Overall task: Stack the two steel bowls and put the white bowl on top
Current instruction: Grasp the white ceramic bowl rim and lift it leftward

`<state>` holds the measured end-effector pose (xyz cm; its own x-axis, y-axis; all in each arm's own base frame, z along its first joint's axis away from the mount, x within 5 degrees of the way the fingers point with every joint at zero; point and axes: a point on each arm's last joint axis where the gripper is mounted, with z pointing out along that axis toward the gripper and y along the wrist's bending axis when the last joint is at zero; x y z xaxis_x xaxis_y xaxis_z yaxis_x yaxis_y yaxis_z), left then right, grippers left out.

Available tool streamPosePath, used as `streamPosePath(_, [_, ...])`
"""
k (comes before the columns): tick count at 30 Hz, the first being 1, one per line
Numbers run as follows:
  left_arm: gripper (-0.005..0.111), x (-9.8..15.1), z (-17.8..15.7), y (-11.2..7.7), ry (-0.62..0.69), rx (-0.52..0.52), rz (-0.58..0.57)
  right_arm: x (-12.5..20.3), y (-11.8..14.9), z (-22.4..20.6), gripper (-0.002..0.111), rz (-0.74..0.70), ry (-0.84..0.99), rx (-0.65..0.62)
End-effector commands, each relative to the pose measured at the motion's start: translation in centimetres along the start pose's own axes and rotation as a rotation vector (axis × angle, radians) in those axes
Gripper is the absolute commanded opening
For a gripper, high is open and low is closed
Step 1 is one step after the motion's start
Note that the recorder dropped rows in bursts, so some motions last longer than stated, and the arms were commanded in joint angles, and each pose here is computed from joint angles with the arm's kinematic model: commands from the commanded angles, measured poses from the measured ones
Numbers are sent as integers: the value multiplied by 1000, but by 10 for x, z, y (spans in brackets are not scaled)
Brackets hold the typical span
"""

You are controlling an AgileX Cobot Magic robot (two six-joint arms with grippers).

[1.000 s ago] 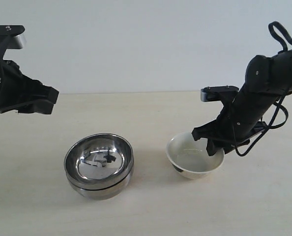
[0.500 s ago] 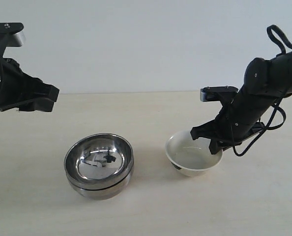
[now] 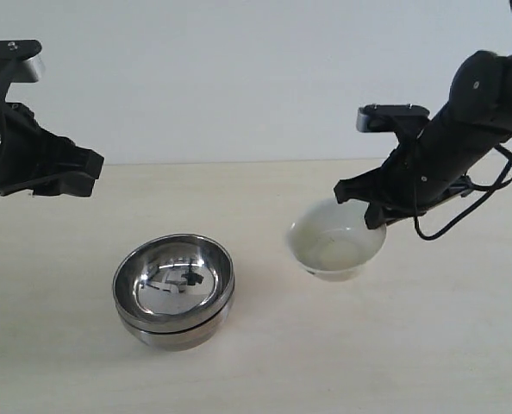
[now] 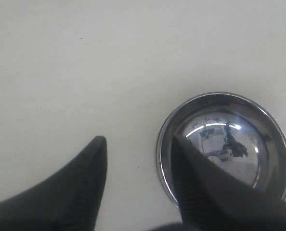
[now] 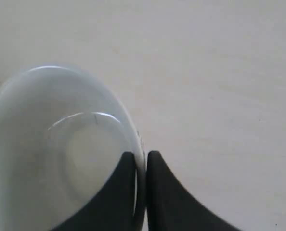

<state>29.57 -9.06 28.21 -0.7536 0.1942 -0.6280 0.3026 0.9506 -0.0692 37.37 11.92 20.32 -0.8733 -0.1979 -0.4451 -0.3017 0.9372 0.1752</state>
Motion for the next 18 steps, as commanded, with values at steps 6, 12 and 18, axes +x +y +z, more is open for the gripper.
streamPosePath(6, [41, 5, 0, 2, 47, -6, -1, -9, 18, -42, 0, 43, -85, -146])
streamPosePath(12, [41, 7, 0, 2, 62, -13, 10, -10, 47, -55, 0, 33, -117, -361])
streamPosePath(18, [41, 7, 0, 2, 62, -13, 10, -4, 107, -51, 0, -68, -152, -414])
